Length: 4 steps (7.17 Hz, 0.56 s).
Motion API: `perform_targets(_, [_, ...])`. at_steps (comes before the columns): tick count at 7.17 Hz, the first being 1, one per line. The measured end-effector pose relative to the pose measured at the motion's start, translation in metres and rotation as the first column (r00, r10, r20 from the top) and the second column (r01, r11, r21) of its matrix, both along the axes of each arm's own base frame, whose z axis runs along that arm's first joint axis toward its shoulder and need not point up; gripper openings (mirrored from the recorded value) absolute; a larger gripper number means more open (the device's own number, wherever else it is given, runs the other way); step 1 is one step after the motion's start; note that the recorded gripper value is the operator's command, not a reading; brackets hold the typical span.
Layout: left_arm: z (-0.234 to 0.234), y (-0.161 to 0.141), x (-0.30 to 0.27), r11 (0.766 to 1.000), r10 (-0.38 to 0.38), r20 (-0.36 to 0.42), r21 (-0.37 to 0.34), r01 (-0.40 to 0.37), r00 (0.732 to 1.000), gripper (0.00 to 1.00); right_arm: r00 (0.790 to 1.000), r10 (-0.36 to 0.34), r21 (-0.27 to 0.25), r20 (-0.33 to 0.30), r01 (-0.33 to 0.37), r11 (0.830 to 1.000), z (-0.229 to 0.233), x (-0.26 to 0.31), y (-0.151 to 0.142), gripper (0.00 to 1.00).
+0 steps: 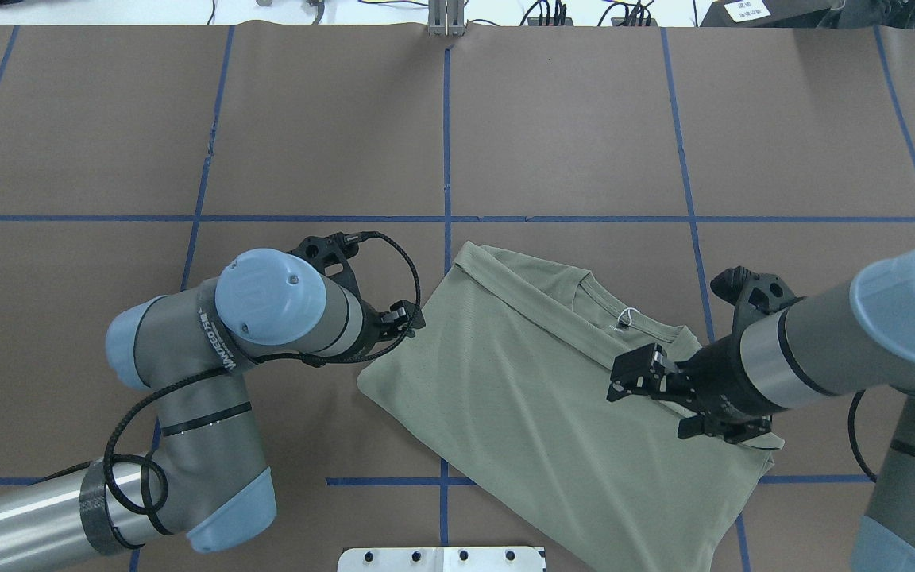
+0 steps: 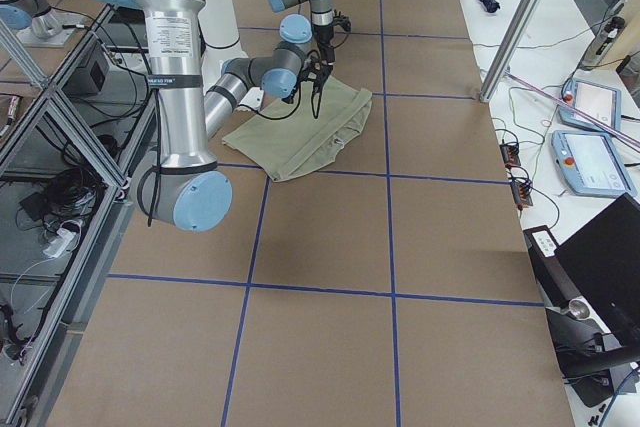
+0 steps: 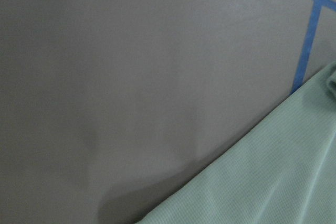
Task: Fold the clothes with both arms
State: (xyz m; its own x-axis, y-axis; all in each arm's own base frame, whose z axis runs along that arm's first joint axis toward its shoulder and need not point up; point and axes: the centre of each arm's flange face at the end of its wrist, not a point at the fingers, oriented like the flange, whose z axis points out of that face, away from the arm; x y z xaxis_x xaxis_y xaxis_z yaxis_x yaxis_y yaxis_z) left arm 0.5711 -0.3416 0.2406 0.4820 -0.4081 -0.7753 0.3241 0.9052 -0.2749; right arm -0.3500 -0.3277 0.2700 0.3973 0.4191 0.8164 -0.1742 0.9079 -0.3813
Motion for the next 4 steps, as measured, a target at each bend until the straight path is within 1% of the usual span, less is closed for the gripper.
perform_targets(1, [0.007, 0.005, 0.006, 1.0, -0.011, 0.013, -0.018, 0.011, 1.0, 0.9, 1.0, 0.008, 0.002, 0.0, -0.008, 1.0, -0.001, -0.004, -0.007, 1.0])
perform_targets(2, [0.015, 0.007, 0.007, 0.999, -0.017, 0.026, -0.027, 0.017, 1.0, 0.75, 1.0, 0.011, 0.002, -0.001, -0.011, 1.0, -0.002, -0.006, -0.01, 1.0])
perform_targets(3, [0.02, 0.008, 0.007, 0.999, -0.021, 0.035, -0.032, 0.022, 0.999, 0.48, 1.0, 0.012, 0.002, -0.001, -0.012, 1.0, -0.002, -0.007, -0.011, 1.0])
perform_targets(4, [0.022, 0.008, 0.007, 0.999, -0.026, 0.038, -0.036, 0.027, 0.999, 0.15, 1.0, 0.013, 0.002, -0.002, -0.013, 1.0, -0.002, -0.007, -0.012, 1.0])
